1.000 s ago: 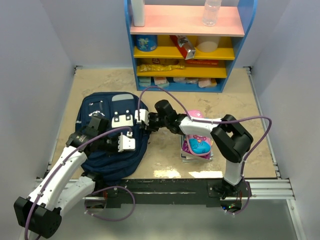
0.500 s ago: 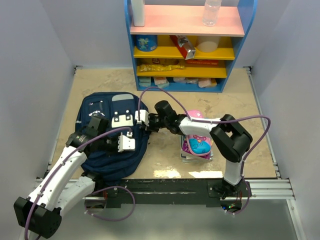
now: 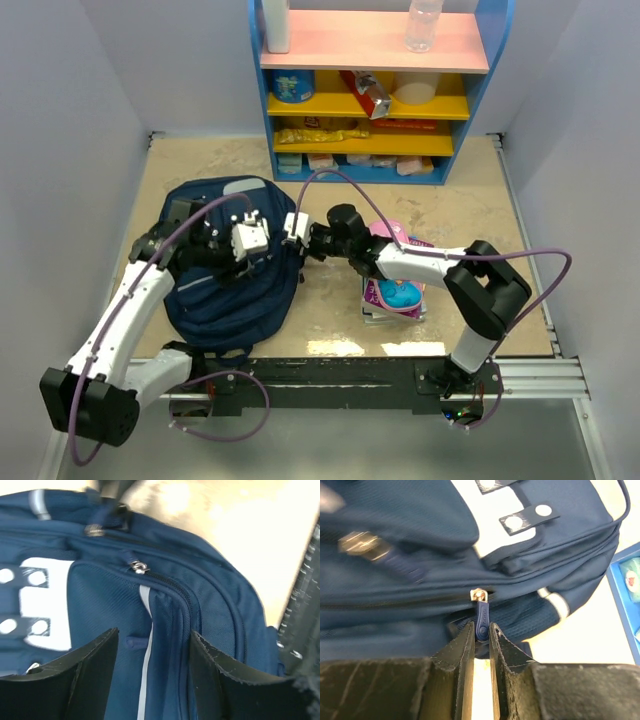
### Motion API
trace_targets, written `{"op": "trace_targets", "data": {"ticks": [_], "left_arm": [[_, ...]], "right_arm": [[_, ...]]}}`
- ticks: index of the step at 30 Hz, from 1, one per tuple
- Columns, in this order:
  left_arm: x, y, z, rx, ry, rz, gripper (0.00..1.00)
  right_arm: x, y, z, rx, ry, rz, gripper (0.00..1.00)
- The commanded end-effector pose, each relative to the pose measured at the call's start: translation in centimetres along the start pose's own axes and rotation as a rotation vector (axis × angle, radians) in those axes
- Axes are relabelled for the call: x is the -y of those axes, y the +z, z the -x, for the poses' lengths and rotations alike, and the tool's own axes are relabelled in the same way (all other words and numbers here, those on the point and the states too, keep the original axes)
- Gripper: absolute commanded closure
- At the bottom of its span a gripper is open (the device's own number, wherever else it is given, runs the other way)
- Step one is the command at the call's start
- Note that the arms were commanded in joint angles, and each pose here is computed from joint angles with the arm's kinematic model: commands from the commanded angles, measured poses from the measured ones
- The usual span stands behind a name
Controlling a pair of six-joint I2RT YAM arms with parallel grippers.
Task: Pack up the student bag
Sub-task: Unzip the student bag at the center of the board.
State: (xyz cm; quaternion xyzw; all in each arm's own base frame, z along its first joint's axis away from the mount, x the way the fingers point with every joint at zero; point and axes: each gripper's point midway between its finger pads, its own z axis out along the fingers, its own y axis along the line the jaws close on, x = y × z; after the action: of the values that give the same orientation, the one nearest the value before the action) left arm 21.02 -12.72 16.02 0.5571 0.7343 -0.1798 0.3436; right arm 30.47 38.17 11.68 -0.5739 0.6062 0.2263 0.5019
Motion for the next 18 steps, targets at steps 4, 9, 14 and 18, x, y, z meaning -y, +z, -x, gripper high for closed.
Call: {"op": "trace_targets", "data": {"ticks": [4,9,14,18], "left_arm": [[-6.4,-2.0,4.4,0.081,0.047,0.051,0.38],[-5.8,-2.2,6.3,0.143,0.089,-0.031,0.00],[-9.2,-0.9,5.3,0.100,0.128,0.046,0.01],[-12.1,-0.2,6.2,0.101,0.134,0.060,0.08]], "right_arm": [[0.7,-0.7,2.1,0.068,0.011,-0.042,1.00],[0.8,-0.9,1.9,0.060,0.015,-0.055,1.00],[1.6,-0.8,1.7,0.047,0.025,-0.097,1.00],[2.9,-0.2,1.5,0.021,0.046,-0.147,0.76]]}}
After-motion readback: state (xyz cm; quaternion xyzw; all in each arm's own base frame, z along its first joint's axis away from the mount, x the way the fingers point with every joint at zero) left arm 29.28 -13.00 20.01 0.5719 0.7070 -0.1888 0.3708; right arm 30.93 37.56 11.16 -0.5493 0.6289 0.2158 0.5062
